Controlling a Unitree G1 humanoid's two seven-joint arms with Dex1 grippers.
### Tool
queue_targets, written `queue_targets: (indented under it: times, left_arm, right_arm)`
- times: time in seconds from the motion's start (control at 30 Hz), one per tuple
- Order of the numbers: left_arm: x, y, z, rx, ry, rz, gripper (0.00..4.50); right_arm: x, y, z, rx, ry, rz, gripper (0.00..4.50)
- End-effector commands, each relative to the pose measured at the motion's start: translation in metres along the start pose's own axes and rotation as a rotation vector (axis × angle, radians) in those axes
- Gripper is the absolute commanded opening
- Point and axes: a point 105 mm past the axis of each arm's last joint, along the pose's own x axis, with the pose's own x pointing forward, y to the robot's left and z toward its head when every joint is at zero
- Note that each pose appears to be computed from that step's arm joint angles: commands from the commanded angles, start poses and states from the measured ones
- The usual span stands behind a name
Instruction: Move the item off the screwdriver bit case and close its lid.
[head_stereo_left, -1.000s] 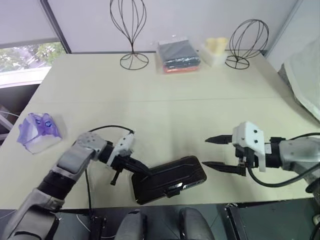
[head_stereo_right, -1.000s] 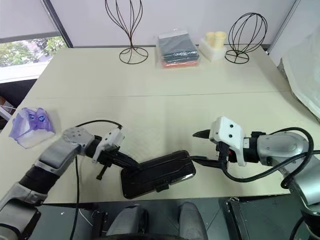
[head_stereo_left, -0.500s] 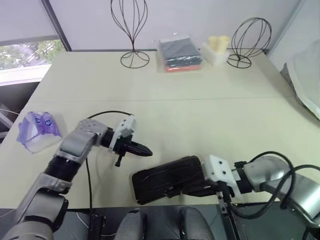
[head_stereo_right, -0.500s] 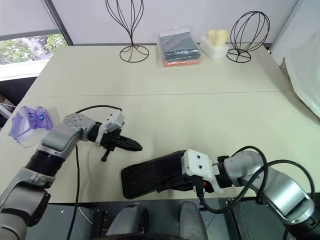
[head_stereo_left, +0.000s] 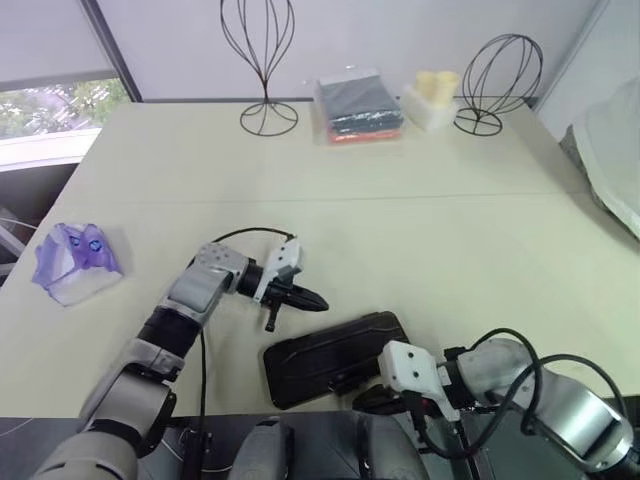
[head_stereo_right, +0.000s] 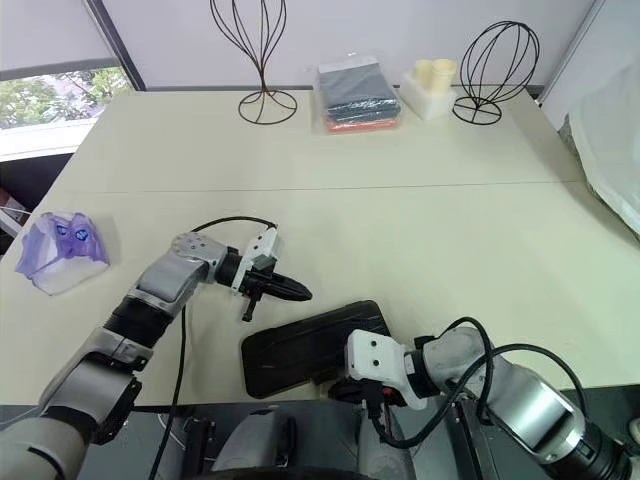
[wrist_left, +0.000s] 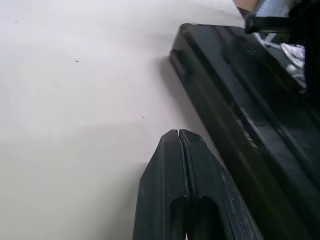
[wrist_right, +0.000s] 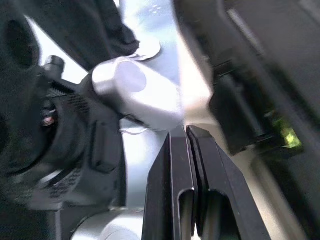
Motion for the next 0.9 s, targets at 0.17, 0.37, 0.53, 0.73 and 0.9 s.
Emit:
queue_targets:
  times: [0.17, 0.37, 0.53, 0.73, 0.9]
  left_arm:
    - [0.001, 0.004, 0.008, 0.052, 0.003, -0.019, 0.00]
    - [0.004, -0.006, 0.008, 0.030, 0.007, -0.098, 0.00]
    - [0.008, -0.005, 0.008, 0.028, 0.013, -0.107, 0.00]
    - [0.010, 0.000, 0.005, 0.035, 0.025, -0.089, 0.00]
    - [0.011, 0.004, -0.003, 0.057, 0.056, -0.076, 0.00]
  right_arm:
    - [0.008, -0.001, 0.012, -0.040, -0.036, -0.055, 0.03]
    - [0.012, -0.011, 0.012, -0.074, -0.020, -0.135, 0.03]
    - [0.013, -0.028, 0.013, -0.116, -0.014, -0.235, 0.03]
    - [0.010, -0.052, 0.013, -0.167, -0.007, -0.351, 0.03]
    - [0.008, -0.067, 0.018, -0.210, -0.017, -0.413, 0.03]
